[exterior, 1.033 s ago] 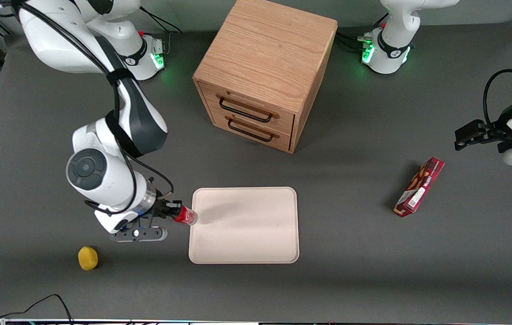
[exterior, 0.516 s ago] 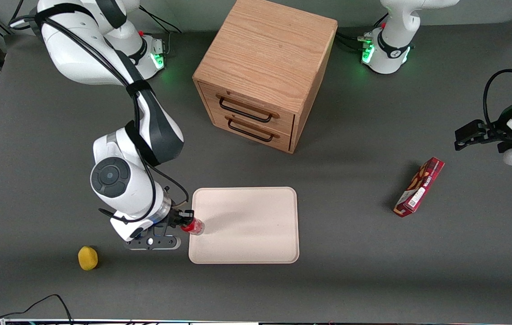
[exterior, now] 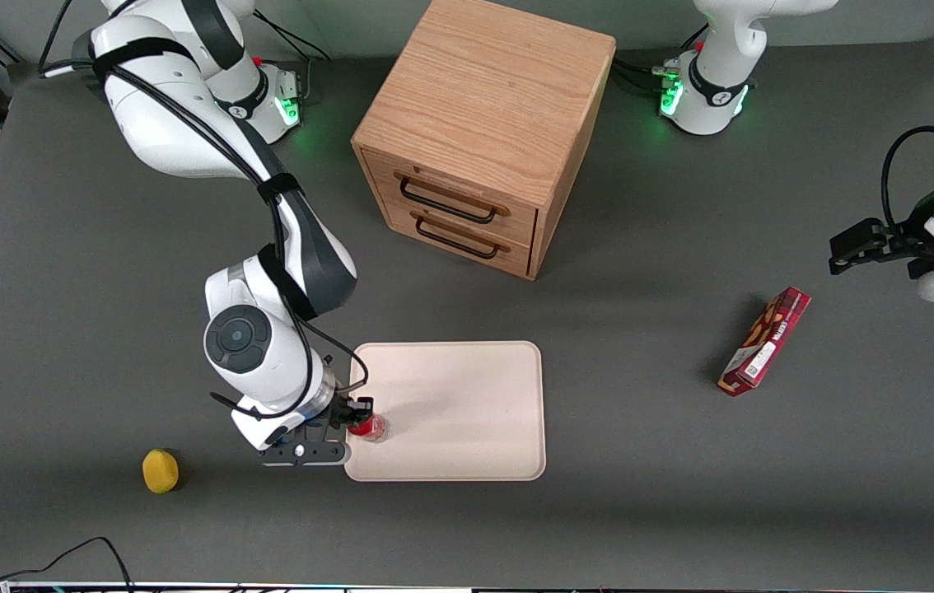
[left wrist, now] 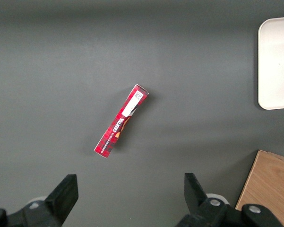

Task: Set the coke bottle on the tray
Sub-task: 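Carry the bottle with the right gripper onto the white tray, then open the right gripper to release the bottle on the tray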

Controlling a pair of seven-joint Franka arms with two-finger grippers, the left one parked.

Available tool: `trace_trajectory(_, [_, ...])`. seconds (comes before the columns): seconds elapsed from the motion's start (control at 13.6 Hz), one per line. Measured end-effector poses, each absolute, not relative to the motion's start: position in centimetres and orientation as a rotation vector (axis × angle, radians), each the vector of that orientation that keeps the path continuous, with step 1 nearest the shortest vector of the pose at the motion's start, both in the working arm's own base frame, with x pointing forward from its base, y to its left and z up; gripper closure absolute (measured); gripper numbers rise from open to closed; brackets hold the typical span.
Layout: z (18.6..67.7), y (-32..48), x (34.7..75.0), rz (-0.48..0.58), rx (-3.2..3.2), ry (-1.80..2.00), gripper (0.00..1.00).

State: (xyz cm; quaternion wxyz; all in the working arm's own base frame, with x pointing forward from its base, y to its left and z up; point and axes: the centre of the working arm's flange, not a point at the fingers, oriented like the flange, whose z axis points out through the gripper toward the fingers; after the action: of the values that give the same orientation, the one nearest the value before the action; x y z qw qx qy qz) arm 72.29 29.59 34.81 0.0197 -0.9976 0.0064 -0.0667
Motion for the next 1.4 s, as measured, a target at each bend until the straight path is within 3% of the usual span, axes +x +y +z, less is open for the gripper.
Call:
trace_trajectory(0.15, [35.0,29.1,72.6,-0.218,-3.098,0.03,0.68])
trace_trajectory(0.59, [38.4,29.0,72.5,-0.238,-3.096,0.035,0.03])
trace_trajectory(0.96, [49.3,25.2,70.1,-0.24,-3.112,0.096,0.0])
trace_trajectory(1.4, [54.4,15.4,66.8,-0.223,-3.143,0.13,0.0])
